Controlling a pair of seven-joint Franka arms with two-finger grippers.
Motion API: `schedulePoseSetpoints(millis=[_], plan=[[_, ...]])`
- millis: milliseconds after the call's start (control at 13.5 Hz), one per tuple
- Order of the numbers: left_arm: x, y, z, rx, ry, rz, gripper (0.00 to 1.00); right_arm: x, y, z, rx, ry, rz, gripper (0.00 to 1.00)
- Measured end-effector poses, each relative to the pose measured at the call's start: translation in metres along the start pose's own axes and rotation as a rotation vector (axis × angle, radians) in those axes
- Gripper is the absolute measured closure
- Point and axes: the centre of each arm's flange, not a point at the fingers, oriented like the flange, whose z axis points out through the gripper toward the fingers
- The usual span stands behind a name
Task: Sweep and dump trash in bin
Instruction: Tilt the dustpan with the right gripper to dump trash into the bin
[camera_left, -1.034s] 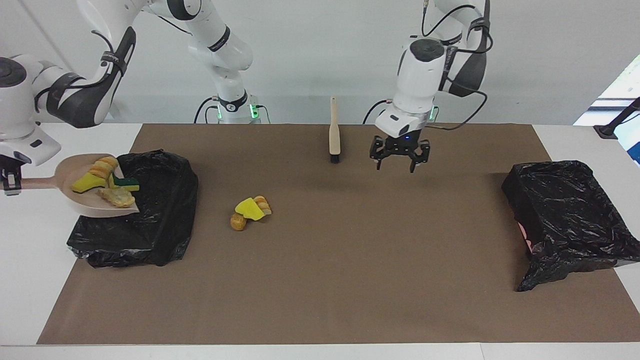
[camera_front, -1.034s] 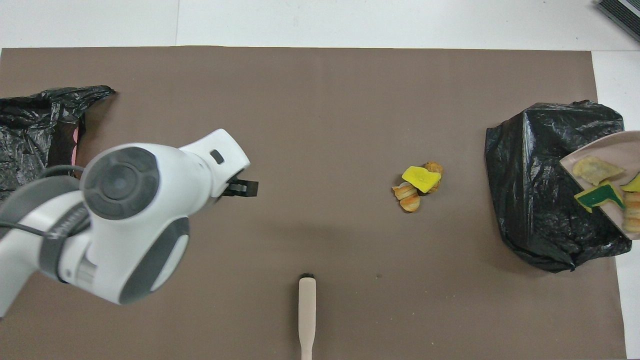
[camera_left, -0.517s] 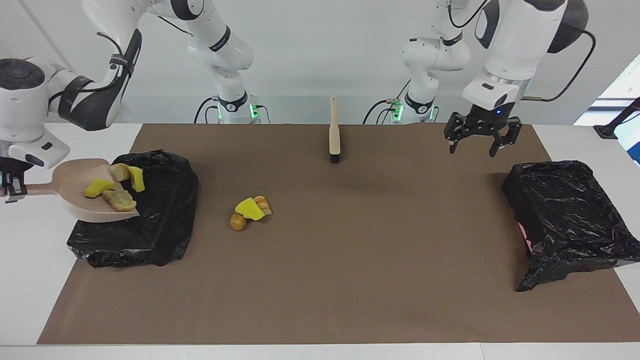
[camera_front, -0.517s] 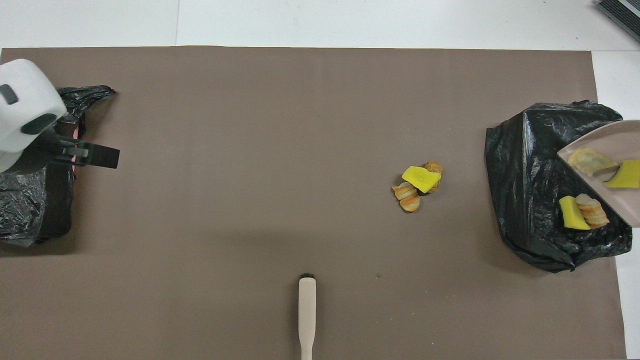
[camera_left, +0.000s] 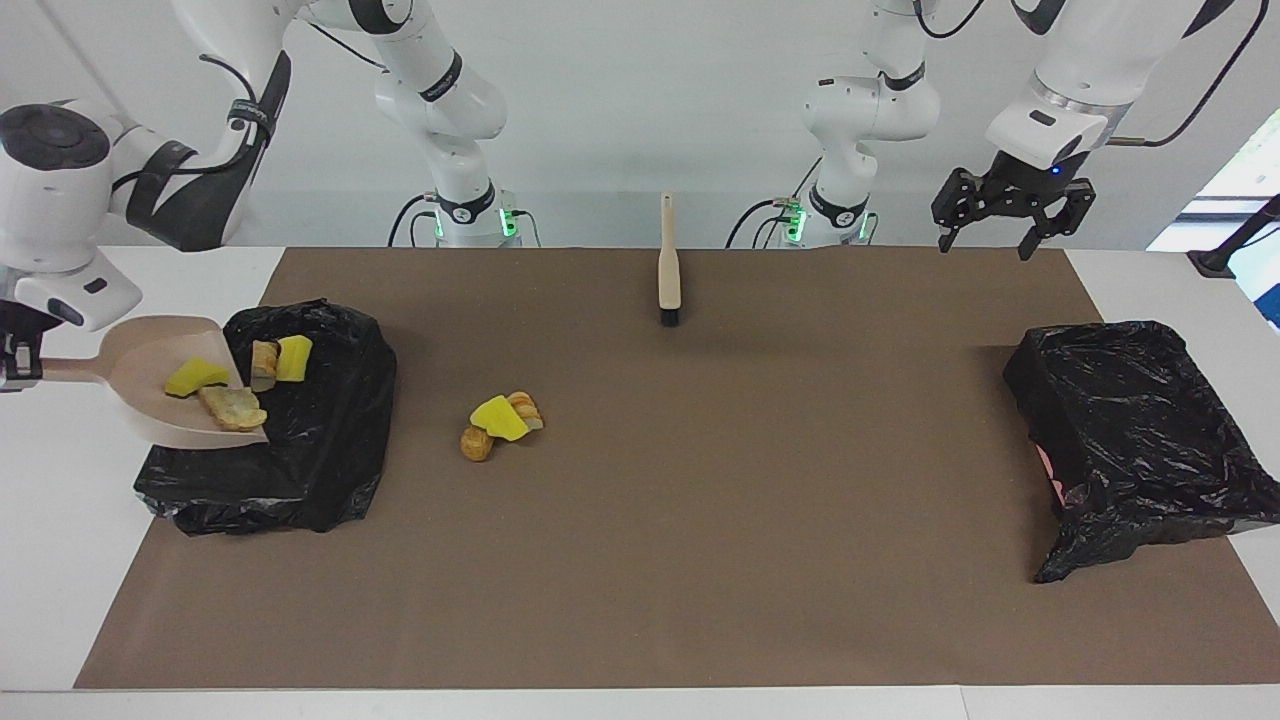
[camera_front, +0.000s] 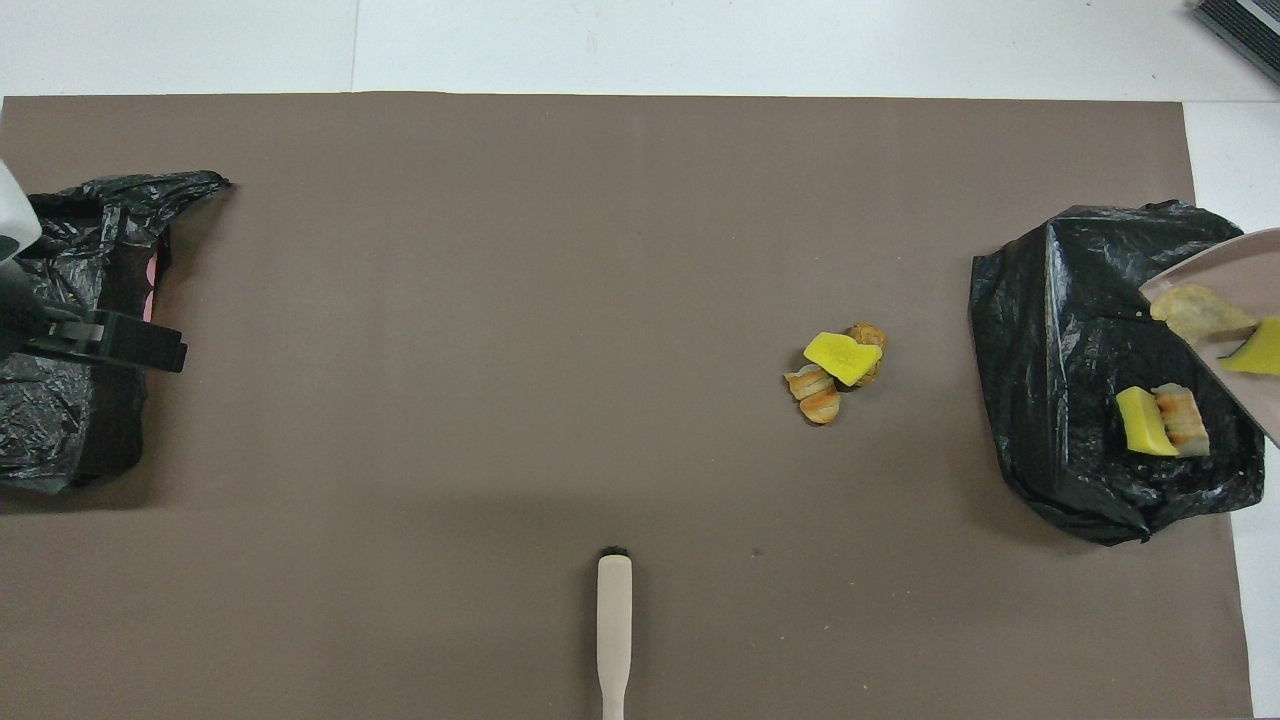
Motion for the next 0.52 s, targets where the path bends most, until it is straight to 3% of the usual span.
schedulePoseSetpoints(millis=[296,517], plan=[[0.008,-0.005,-0.006,-0.016,-0.017,0.001,0.0,0.017,-0.002,-0.026,0.073,-0.095,0.091,0.68],[0.01,-0.005,-0.006,-0.018,-0.028,0.019,0.0,0.031,-0.009,-0.024,0.089,-0.097,0.108,0.68]])
